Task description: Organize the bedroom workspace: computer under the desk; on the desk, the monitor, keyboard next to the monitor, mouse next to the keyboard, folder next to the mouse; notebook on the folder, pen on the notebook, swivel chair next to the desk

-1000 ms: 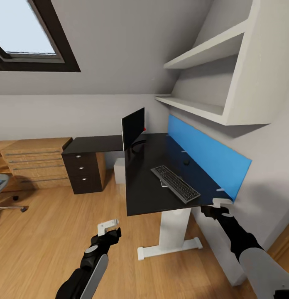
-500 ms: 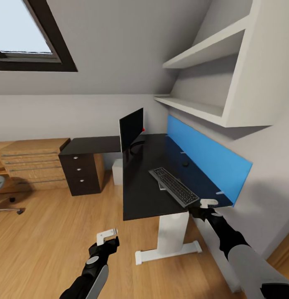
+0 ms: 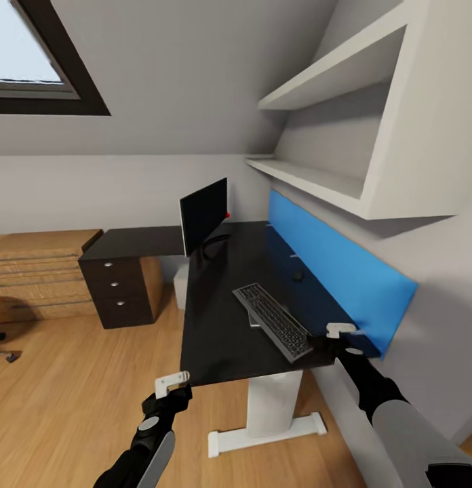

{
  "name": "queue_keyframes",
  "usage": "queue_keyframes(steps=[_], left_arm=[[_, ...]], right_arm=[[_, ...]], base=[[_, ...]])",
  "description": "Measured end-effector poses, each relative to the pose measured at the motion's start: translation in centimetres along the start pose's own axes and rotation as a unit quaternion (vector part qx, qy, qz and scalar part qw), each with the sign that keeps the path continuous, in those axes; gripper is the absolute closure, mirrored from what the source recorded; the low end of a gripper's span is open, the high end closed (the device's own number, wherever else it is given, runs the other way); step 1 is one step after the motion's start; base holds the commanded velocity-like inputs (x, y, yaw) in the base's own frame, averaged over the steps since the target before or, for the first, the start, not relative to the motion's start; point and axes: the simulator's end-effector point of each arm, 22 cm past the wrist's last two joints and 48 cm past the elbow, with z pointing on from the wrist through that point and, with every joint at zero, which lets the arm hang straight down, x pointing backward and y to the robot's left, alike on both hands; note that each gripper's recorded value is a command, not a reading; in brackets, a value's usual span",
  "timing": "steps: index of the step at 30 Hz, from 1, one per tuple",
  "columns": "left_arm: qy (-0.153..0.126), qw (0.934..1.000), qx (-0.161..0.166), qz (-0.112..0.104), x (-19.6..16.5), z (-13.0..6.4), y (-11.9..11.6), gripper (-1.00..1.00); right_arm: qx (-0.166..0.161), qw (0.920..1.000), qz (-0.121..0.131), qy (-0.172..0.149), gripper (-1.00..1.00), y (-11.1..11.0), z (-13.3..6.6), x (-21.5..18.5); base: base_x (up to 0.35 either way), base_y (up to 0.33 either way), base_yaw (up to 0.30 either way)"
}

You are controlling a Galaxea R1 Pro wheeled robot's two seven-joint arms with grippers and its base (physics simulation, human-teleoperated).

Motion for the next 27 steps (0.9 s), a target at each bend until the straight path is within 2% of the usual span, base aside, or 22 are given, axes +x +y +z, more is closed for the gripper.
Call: queue_keyframes(steps=[10, 17, 25, 27], left_arm=[[-0.023, 0.9987, -0.032, -0.032, -3.1, 0.4, 4.4, -1.00], [-0.028, 0.9955, -0.053, -0.073, -4.5, 0.5, 7.2, -1.00], [-0.006, 0.9933, -0.046, -0.106, -5.4, 0.2, 8.5, -1.00], [0.002, 0.9910, -0.044, -0.127, -5.6, 0.4, 9.6, -1.00]], right_arm=[[0.000, 0.9998, -0.001, -0.020, -1.00, 0.0, 0.0, -0.8], [0.001, 0.9993, -0.001, -0.037, -1.00, -0.1, -0.1, -1.6], [0.000, 0.9989, 0.000, -0.047, -1.00, 0.0, -0.1, -1.8], [-0.001, 0.9989, 0.001, -0.047, -1.00, 0.2, -0.1, -1.7]], base=[[0.295, -0.150, 0.000], [0.295, -0.148, 0.000], [0.285, -0.139, 0.000], [0.113, -0.050, 0.000]])
